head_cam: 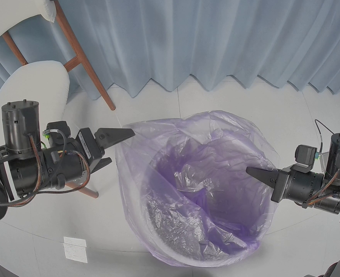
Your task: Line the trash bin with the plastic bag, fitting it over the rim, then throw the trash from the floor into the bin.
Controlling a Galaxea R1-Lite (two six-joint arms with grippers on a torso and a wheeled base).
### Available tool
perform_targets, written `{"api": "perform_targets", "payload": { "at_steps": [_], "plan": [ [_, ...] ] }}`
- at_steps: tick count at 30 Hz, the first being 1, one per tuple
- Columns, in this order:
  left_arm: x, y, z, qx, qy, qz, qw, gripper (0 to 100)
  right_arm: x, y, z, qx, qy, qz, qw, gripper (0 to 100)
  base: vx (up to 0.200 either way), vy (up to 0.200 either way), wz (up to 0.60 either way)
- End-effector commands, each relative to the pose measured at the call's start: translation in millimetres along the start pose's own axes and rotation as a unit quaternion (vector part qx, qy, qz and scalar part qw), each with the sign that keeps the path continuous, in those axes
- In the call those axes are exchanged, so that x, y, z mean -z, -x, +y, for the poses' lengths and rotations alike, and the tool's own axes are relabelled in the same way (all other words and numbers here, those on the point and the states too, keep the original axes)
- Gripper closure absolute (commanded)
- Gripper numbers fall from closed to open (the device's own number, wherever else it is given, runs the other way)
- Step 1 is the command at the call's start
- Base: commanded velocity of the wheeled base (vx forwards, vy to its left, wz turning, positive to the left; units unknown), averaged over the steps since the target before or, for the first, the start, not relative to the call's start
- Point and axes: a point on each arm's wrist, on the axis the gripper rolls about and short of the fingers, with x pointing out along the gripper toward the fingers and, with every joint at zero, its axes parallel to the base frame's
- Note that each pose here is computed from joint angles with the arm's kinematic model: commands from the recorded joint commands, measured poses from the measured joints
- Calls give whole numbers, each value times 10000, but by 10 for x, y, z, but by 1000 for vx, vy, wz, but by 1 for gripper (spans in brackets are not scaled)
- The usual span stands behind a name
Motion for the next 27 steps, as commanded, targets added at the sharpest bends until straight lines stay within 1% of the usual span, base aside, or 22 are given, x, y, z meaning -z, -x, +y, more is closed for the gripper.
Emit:
{"api": "perform_targets", "payload": {
  "at_steps": [1,2,4,5,6,7,8,10,11,12,13,14,16,18,20,22,24,27],
  "plan": [
    [-141,277,-186,698,719,-37,9950,0,23,35,-3,-23,-61,-18,10000,100,0,0,0],
    [-133,323,-202,818,841,57,9931,0,19,34,-2,-25,-75,-25,10000,100,0,0,0],
    [-133,323,-202,818,841,57,9931,0,19,34,-2,-25,-75,-25,10000,100,0,0,0],
    [-67,492,-209,1162,1120,433,9859,0,30,25,-8,-14,-164,4,9999,100,0,0,0],
    [-67,492,-209,1162,1120,433,9859,0,30,25,-8,-14,-164,4,9999,100,0,0,0],
    [-37,519,-192,1227,1154,549,9842,0,29,25,-11,-7,-212,1,9998,100,0,0,0],
    [-24,522,-142,1253,1236,577,9827,0,27,21,-11,-7,-265,1,9996,100,0,0,0],
    [-48,529,-69,1264,1496,428,9797,0,25,25,-9,-3,-310,-9,9995,100,0,0,0],
    [-59,533,-64,1284,1545,386,9788,0,25,25,-9,-3,-310,-9,9995,100,0,0,0],
    [-118,544,-34,1428,1806,202,9729,0,29,25,-11,0,-319,-2,9995,100,0,0,0],
    [-152,552,-12,1522,1949,125,9689,0,27,21,-11,0,-319,-2,9995,100,0,0,0],
    [-200,566,17,1658,2136,59,9627,0,27,21,-11,0,-319,-2,9995,100,0,0,0],
    [-297,623,61,1892,2418,-47,9517,0,23,13,-11,0,-327,-2,9995,100,0,0,0],
    [-333,659,125,1966,2602,-24,9453,0,18,5,-14,6,-336,-6,9994,100,0,0,0],
    [-264,650,224,1884,2672,196,9449,0,-10,-5,-4,-15,-444,-54,9990,100,0,0,0],
    [-154,642,329,1712,2740,364,9457,0,-61,-11,15,-59,-659,-143,9977,100,0,0,0],
    [-79,628,412,1548,2740,416,9483,0,-107,-16,33,-100,-868,-216,9959,100,0,0,0],
    [-30,559,513,1307,2840,432,9489,0,-142,-8,48,-128,-1028,-261,9943,100,0,0,0]
  ]
}}
